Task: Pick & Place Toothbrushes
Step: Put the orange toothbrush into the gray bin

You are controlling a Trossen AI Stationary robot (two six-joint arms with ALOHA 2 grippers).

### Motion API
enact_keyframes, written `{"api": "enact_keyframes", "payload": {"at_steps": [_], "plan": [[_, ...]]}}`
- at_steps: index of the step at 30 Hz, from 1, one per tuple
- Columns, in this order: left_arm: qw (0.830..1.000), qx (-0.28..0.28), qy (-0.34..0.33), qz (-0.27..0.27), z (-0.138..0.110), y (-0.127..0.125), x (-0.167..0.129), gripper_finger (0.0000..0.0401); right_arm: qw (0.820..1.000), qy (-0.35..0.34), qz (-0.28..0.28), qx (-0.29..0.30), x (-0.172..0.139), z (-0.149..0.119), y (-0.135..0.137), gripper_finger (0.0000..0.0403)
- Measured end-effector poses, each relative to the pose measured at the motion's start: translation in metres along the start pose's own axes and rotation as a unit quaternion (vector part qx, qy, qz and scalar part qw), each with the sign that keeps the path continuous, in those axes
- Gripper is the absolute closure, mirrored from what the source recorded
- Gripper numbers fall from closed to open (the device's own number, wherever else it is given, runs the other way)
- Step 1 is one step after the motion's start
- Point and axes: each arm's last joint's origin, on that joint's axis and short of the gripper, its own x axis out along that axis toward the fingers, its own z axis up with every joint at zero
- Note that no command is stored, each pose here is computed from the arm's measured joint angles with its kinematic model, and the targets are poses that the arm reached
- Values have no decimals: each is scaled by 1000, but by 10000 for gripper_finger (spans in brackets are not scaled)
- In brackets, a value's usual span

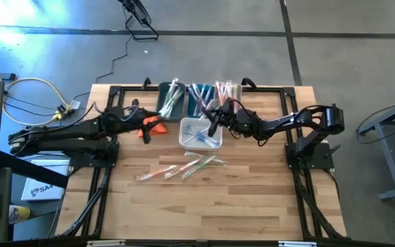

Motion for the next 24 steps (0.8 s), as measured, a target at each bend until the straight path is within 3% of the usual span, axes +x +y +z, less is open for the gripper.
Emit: {"api": "enact_keyframes", "payload": {"at_steps": [9, 18, 24], "plan": [[999, 4, -39, 5, 6, 5, -28, 272, 984, 18, -176, -13, -9, 14, -24, 393], [999, 4, -36, 4, 5, 5, -31, 272, 966, 73, -244, 40, -8, 5, -60, 392], [999, 4, -36, 4, 5, 5, -31, 272, 969, 84, -223, 66, -5, 5, -72, 392]]}}
